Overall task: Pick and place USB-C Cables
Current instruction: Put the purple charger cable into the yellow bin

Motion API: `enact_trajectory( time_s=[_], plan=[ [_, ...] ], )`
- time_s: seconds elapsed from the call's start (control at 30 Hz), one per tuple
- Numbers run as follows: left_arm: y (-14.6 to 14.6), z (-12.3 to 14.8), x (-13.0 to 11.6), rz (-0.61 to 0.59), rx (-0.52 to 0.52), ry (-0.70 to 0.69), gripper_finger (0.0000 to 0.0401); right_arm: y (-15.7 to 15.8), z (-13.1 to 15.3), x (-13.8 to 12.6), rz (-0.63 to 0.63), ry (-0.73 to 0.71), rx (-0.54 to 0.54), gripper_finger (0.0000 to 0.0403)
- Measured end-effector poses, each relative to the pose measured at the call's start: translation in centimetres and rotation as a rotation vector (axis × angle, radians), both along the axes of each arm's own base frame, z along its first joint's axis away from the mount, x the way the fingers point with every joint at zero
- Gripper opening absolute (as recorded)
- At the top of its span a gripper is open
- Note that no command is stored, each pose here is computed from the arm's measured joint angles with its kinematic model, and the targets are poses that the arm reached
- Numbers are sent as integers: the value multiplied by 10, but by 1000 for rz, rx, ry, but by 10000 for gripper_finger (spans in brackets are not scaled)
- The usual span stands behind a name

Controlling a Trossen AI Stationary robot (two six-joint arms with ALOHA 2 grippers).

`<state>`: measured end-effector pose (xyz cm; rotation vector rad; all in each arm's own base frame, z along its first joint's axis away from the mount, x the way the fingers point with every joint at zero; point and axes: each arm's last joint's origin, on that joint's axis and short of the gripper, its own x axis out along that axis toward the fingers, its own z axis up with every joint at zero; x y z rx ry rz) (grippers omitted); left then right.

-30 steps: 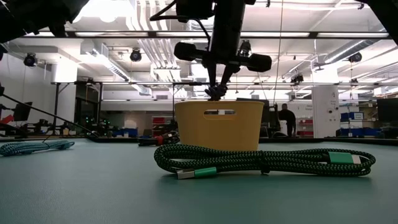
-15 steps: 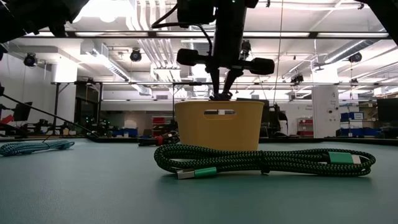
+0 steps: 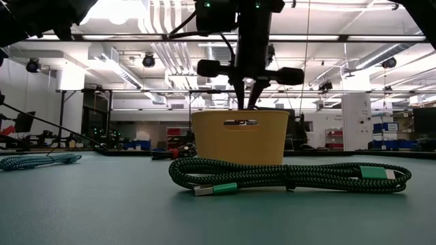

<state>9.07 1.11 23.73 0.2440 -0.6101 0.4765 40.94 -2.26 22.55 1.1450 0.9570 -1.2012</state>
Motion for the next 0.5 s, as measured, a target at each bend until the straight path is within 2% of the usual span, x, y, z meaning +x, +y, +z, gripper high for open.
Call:
enact_trajectory(
  time_s=[0.5],
  plan=[
    [0,0,0,0,0,1,12,0,-8,-3,-1,19,1,13]
  ],
)
